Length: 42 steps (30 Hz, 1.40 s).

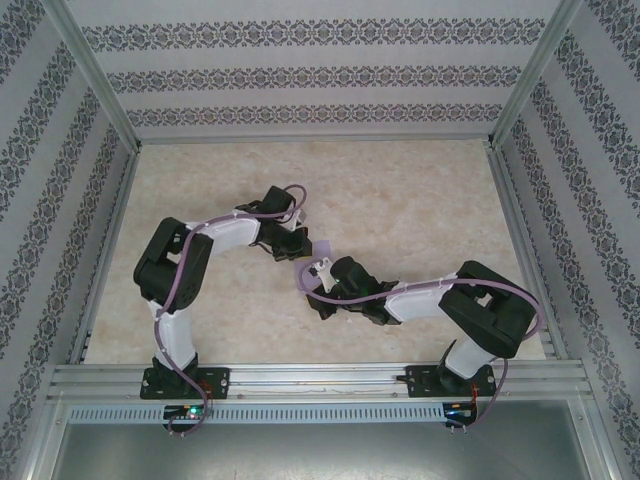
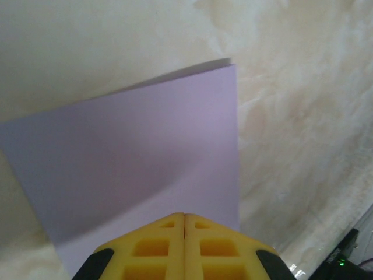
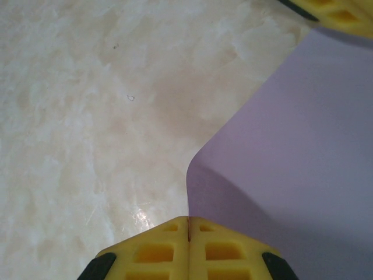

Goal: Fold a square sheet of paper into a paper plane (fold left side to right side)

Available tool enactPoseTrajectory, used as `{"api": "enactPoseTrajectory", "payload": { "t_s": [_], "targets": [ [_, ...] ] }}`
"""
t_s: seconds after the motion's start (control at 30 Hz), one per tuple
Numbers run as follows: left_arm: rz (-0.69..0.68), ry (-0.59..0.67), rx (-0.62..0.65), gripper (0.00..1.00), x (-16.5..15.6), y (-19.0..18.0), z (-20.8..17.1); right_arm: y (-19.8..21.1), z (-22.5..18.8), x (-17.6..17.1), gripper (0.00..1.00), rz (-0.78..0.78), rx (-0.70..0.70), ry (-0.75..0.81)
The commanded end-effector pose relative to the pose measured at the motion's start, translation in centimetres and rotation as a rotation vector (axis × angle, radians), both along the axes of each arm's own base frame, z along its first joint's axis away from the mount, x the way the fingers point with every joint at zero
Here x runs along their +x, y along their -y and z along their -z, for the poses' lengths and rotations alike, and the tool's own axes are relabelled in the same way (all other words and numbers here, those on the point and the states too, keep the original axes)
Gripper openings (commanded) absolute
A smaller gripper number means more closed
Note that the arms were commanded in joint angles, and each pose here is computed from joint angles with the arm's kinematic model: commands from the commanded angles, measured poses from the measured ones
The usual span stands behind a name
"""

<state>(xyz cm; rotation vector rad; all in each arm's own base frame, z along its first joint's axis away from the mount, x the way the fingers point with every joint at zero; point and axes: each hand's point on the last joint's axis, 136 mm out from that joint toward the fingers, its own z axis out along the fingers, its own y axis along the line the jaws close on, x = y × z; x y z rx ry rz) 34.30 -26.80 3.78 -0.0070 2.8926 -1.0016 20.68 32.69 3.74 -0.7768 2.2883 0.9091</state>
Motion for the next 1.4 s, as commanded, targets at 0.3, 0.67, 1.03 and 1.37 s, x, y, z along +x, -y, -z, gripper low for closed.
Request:
{"api": "enactPoseTrajectory", "payload": {
  "t_s": [0.3, 0.67, 1.03, 1.37],
  "targets": [
    [0.066, -0.033, 0.120, 0.02, -0.9, -1.0, 4.2, 0.2, -0.2, 0.3, 0.00, 0.027, 0.083, -0.086],
    [0.033, -0.056, 0.197, 0.00, -1.6, -2.5, 6.2, 1.9, 0.4, 2.2, 0.00, 0.136, 0.095, -0.154],
    [0.030, -0.055, 0.209, 0.00, -1.5, -2.7, 6.1, 3.7, 0.9, 4.1, 0.00, 0.230, 0.058, -0.160],
    [0.028, -0.055, 0.208, 0.00, -1.5, -2.7, 6.1, 4.5, 0.7, 5.0, 0.00, 0.248, 0.036, -0.149]
  ]
}}
